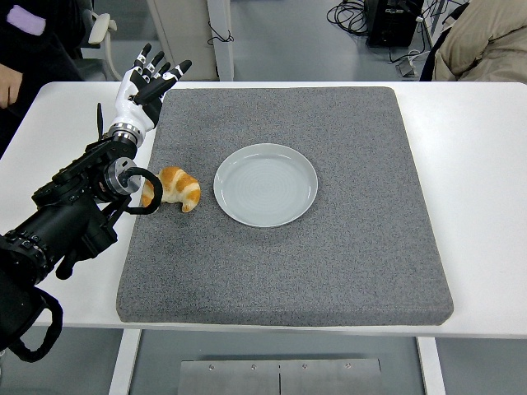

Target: Place the bread on the plate

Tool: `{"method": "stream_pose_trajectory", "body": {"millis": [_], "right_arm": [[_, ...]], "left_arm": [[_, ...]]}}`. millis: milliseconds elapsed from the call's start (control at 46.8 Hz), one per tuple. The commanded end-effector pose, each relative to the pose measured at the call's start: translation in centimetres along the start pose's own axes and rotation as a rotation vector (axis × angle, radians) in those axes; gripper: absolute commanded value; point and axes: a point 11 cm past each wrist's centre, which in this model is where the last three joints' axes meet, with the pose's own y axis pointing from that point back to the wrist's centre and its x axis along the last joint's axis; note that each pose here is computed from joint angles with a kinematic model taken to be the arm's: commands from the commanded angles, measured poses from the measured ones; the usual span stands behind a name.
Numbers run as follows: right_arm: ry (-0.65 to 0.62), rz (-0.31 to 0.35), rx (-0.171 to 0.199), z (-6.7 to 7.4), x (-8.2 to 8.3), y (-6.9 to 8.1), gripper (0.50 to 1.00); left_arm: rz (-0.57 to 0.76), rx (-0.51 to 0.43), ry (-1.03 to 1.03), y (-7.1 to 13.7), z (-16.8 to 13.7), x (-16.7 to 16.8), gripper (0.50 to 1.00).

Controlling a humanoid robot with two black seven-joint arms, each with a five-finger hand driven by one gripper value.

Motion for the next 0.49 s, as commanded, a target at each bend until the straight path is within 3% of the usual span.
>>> {"method": "stream_pose_trajectory", "body": {"millis": [0,470], "right_arm": [[-0.001,0.001,0.000,-0.01,0.01,0.00,1.000],[0.000,-0.001,0.000,0.00,-0.05,0.00,1.000]], "left_arm": [[0.000,-0.003,-0.001,-0.03,0.13,0.02,0.977],[-0.001,-0.010,-0.016,-0.08,0.48,0.26,0.977]]}}
